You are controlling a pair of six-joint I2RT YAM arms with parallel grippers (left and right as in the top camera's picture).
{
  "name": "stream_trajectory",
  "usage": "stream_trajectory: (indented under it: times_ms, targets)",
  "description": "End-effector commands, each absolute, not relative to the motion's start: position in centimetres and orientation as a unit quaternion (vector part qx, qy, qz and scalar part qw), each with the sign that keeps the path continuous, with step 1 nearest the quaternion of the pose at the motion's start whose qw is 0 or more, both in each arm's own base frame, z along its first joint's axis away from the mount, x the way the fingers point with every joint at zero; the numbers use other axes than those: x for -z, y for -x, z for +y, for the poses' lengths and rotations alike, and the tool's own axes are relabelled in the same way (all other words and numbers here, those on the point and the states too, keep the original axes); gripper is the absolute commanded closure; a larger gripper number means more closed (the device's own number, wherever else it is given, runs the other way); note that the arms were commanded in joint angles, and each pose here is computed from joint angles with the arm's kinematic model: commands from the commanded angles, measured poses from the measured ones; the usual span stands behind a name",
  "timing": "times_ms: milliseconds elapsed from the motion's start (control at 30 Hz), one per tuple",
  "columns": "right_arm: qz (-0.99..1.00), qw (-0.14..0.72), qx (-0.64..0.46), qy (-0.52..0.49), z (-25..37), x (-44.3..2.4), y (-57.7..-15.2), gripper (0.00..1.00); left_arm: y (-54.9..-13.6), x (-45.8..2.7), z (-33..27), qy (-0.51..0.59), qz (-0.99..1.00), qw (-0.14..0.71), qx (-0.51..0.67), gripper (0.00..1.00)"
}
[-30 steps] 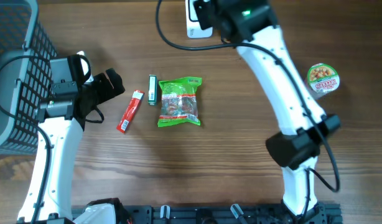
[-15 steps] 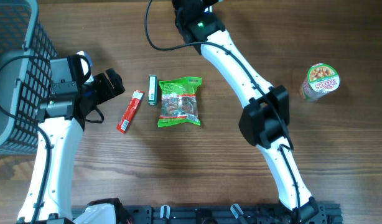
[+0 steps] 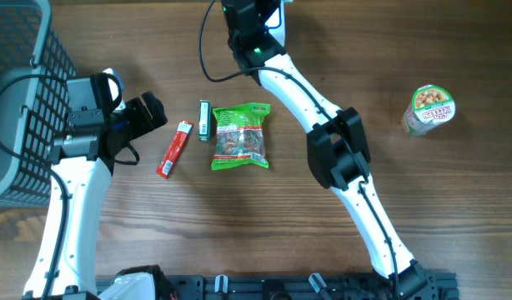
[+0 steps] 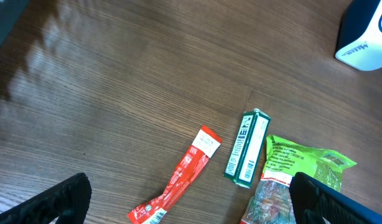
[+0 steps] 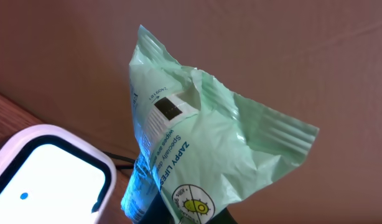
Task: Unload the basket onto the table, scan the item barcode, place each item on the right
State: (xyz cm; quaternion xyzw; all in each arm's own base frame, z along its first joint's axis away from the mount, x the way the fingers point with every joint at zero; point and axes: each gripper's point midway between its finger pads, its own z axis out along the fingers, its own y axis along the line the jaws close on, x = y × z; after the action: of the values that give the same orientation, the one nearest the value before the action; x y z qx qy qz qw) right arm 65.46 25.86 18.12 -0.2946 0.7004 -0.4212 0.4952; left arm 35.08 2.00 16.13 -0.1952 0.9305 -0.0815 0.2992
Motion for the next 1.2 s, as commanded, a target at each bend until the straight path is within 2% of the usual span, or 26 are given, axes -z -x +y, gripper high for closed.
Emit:
stream_trajectory:
  times_ms: [0, 200, 433, 867, 1000, 1167]
  targets:
    - [0.698, 0.489, 0.43, 0.299, 26.1, -16.8, -65.6, 0.96, -35.4, -16.7, 1.8, 0.191, 0.929, 0.306, 0.086, 0.0]
    - [0.709, 0.479, 0.427, 0.293, 26.2, -13.5, -65.5, 0.96, -35.4, -16.7, 1.8, 0.191, 0.929, 0.306, 0.086, 0.0]
    - [0.713, 0.496, 0.404, 0.287, 28.5, -13.1, -64.5, 0.96, -35.4, -16.7, 1.8, 0.191, 0.929, 0.306, 0.086, 0.0]
    - [0.723, 0.462, 0.401, 0.32, 29.8, -11.0, -63.2, 0.96, -35.4, -16.7, 1.8, 0.191, 0.929, 0.306, 0.086, 0.0]
    - [0.705, 0.468, 0.426, 0.322, 29.3, -12.5, -63.7, 0.96, -35.4, -16.7, 1.8, 0.191, 0.929, 0.306, 0.086, 0.0]
    - [0.668, 0.522, 0.461, 0.262, 28.5, -17.5, -64.3, 0.96, -35.4, -16.7, 1.8, 0.191, 0.929, 0.306, 0.086, 0.0]
